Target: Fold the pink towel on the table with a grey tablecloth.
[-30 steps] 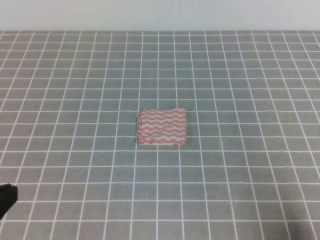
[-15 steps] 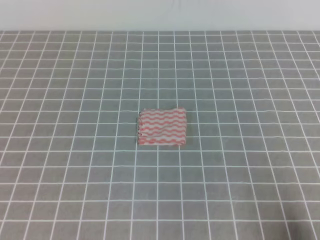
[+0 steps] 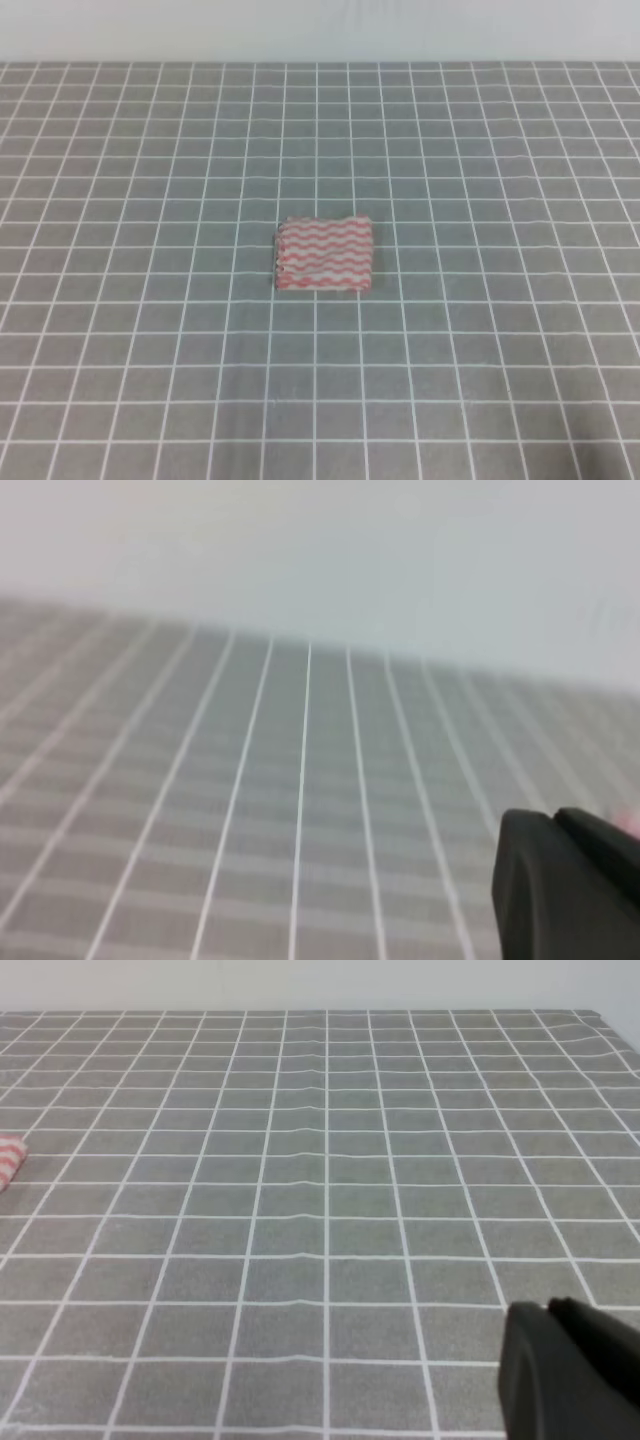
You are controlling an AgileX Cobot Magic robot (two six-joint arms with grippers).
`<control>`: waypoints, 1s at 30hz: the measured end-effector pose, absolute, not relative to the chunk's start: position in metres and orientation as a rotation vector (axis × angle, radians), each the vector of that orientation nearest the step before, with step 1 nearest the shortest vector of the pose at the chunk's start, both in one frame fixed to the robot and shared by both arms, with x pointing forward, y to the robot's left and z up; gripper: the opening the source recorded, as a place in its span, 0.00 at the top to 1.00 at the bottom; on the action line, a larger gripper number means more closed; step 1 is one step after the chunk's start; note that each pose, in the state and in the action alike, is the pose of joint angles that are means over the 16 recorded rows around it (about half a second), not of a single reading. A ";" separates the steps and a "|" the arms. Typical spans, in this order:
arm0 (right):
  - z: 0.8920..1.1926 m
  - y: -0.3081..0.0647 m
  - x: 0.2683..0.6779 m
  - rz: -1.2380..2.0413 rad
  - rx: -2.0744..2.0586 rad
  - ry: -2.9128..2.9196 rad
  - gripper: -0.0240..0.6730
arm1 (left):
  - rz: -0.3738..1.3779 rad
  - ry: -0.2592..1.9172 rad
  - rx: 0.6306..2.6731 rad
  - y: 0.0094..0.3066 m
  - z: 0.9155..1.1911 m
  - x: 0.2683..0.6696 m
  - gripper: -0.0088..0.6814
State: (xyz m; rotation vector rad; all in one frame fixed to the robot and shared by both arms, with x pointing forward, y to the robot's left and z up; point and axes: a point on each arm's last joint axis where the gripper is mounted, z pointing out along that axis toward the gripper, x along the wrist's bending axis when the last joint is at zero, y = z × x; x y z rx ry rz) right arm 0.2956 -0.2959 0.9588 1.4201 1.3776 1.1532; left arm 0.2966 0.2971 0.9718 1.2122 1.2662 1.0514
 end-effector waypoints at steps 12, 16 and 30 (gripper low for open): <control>0.959 -0.296 0.296 1.154 1.419 1.376 0.99 | 1.019 1.328 1.408 0.296 0.953 0.291 0.99; 0.959 -0.296 0.296 1.154 1.419 1.377 0.99 | 1.018 1.331 1.425 0.296 0.952 0.291 0.99; 0.958 -0.296 0.296 1.152 1.421 1.378 0.99 | 1.019 1.329 1.427 0.296 0.954 0.291 0.99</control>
